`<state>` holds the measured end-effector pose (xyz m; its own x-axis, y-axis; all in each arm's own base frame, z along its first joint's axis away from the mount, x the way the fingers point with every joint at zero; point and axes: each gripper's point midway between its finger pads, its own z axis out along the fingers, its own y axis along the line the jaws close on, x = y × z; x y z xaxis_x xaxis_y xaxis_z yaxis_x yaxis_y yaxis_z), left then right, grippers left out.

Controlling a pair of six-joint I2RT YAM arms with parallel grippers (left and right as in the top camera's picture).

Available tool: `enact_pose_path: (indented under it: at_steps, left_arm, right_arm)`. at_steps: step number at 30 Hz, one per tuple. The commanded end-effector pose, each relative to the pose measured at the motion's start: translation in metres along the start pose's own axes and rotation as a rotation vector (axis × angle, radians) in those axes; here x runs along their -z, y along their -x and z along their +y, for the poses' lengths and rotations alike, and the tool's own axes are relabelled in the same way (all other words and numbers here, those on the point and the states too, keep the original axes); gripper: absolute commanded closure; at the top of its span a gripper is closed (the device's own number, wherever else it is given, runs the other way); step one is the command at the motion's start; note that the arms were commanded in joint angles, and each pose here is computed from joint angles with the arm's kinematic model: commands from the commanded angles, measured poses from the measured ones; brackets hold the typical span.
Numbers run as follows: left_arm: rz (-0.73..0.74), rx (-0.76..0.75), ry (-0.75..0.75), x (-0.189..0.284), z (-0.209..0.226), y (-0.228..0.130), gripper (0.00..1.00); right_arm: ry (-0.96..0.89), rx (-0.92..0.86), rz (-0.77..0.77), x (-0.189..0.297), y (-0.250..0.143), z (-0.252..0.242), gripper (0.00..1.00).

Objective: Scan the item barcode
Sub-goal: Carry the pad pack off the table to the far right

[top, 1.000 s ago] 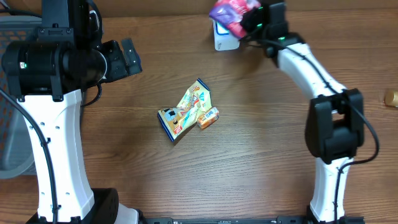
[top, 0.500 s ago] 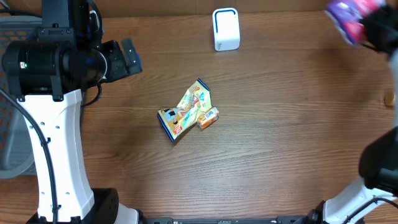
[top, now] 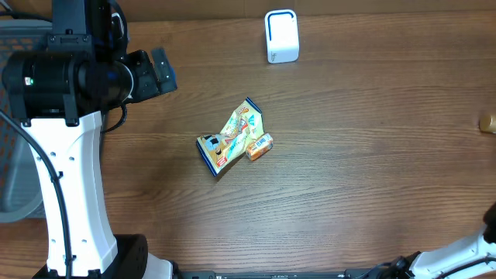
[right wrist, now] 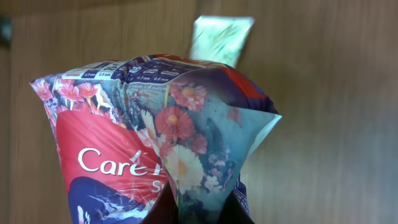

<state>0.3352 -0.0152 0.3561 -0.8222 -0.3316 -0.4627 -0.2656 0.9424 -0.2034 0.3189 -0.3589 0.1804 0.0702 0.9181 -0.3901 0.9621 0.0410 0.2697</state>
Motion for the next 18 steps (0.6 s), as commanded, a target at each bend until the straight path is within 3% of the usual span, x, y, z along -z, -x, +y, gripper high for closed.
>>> enact_pose_path:
  at_steps: [1, 9, 18]
  left_arm:
    - [-0.018, 0.013, -0.001, 0.005, 0.002, 0.001, 0.00]
    - [-0.018, 0.013, -0.001, 0.005, 0.002, 0.001, 0.00]
    - [-0.018, 0.013, -0.001, 0.005, 0.002, 0.001, 0.00]
  right_arm:
    - [-0.017, 0.074, -0.048, 0.001, 0.023, -0.017, 0.96]
    - [-0.051, 0.076, -0.066, -0.030, 0.043, -0.049, 0.96]
    - [-0.148, 0.092, -0.011, -0.072, 0.034, -0.071, 0.96]
